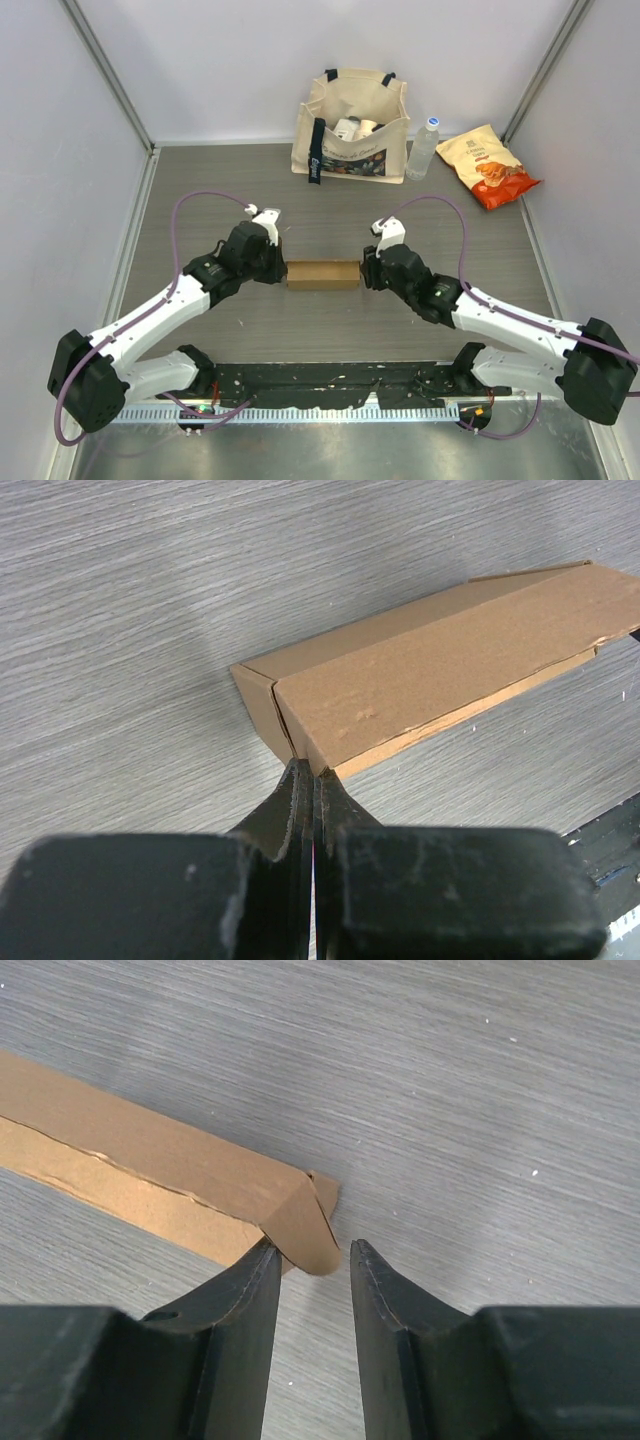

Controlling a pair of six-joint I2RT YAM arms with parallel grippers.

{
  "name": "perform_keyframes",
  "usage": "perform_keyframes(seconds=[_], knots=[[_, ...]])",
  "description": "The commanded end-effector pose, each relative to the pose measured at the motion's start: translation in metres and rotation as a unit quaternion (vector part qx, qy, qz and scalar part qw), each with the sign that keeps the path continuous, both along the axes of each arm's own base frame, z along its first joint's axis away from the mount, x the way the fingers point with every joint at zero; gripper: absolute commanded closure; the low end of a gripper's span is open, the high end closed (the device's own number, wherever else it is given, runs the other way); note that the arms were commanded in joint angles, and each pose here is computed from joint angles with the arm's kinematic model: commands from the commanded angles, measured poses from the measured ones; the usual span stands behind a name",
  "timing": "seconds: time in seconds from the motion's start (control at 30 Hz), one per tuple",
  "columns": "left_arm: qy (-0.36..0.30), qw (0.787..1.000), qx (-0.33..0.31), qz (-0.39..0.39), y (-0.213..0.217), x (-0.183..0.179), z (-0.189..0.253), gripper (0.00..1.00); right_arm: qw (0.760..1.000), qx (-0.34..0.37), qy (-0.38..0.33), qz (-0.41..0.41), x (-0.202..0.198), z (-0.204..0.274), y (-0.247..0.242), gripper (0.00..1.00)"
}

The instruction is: Fold the paper box

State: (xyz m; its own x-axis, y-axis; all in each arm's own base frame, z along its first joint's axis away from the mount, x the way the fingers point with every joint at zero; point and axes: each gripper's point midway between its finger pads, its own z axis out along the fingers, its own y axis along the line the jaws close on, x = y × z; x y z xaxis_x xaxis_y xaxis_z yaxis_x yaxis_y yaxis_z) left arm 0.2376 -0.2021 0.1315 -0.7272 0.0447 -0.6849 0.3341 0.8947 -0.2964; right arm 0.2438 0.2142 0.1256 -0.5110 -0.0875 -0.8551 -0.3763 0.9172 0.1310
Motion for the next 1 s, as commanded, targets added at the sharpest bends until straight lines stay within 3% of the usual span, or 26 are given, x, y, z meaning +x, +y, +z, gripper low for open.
perform_keyframes(seconds=[0.0,0.3,0.63,0.97], knots=[[-0.021,1.000,-0.011,0.001,-0.005,0.008,0.007,1.00,0.998,0.017,-0.051,0.013,0.014,0.019,0.014,0.62],[-0.020,1.000,-0.008,0.004,-0.004,0.008,0.004,1.00,1.000,0.020,-0.024,-0.001,0.011,0.016,0.013,0.98],[-0.018,1.000,-0.014,0.006,-0.006,0.008,0.003,1.00,0.992,0.098,0.078,-0.035,0.000,0.023,0.036,0.99],[-0.019,1.000,-0.014,0.008,-0.004,0.007,0.003,1.00,0.986,0.114,0.099,-0.069,0.001,0.026,0.036,0.99]])
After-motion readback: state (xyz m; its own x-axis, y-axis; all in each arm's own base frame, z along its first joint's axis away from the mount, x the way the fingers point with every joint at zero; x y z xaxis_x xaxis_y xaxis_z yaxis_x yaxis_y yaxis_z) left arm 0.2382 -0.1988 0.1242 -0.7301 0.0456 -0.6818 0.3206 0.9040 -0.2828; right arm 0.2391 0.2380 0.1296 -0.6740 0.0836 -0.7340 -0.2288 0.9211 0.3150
